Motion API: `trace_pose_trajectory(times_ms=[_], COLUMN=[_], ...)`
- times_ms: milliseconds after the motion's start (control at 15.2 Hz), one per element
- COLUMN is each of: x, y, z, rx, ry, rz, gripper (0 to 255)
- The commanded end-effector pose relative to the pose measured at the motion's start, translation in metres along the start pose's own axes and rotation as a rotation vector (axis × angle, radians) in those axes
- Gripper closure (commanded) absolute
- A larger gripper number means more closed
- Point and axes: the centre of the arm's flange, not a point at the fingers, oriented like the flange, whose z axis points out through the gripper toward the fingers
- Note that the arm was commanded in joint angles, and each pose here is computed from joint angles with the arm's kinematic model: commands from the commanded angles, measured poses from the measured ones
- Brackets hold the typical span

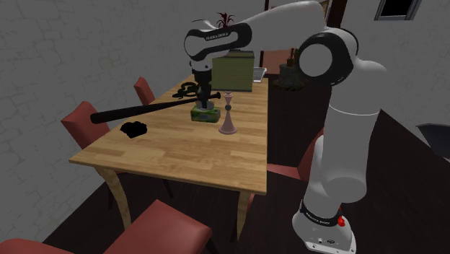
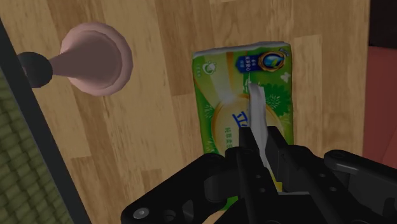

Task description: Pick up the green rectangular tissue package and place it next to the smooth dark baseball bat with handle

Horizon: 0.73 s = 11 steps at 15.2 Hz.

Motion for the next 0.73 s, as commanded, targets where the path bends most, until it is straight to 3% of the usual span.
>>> trace_pose_trajectory(times_ms=[0,660], x=[0.027,0.165], y=[-0.001,-0.002], z=[0.001,-0.003], rx=[0.0,0.0], ry=[0.001,0.001], rz=[-0.001,-0.001], gripper=[255,255])
